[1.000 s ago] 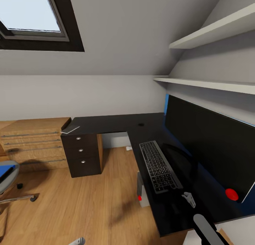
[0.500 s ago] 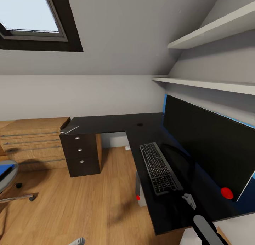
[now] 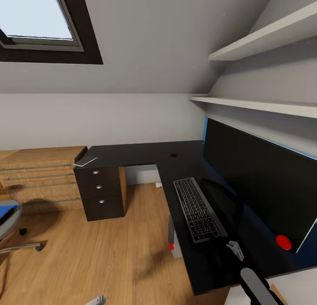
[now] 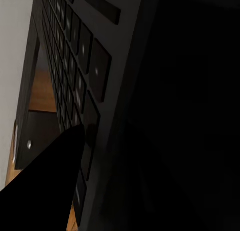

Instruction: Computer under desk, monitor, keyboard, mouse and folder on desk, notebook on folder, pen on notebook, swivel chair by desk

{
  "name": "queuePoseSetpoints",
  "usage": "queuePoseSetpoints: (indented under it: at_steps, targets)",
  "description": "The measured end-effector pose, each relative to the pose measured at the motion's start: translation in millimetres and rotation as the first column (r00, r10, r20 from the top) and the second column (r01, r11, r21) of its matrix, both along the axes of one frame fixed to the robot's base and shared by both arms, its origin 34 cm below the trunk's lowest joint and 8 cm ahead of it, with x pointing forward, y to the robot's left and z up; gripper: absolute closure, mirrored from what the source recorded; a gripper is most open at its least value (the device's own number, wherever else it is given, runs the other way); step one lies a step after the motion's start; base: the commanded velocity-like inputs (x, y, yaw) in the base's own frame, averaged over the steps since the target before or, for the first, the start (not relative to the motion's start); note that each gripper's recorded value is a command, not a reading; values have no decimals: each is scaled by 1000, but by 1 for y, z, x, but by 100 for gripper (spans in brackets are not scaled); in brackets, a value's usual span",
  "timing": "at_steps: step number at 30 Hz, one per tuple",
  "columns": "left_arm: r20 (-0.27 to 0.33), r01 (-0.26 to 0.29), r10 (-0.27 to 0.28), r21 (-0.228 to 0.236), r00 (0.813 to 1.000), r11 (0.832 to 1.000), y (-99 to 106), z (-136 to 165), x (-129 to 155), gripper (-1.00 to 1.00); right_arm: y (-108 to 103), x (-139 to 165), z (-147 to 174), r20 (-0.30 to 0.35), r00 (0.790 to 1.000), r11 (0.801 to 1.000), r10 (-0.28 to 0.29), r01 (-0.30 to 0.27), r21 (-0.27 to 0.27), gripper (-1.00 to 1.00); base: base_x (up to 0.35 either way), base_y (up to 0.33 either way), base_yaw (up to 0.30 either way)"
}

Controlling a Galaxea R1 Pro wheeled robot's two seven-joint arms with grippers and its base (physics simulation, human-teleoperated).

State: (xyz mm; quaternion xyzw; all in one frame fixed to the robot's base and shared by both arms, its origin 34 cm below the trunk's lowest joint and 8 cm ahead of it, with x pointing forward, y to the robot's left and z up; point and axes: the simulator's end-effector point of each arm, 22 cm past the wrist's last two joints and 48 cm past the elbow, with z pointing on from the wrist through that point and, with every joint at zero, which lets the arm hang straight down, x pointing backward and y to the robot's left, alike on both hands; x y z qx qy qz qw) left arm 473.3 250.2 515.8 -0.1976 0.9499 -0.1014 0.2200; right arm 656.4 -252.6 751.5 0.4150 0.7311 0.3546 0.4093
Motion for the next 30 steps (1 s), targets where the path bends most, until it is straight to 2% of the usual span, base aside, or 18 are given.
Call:
queuePoseSetpoints:
  at_steps: [30]
  targets:
    - [1,-4,4,0,1000,1000,0,0,1,-100,0,0,0,1,1000,1000,2,-2,0,100,1,0,0]
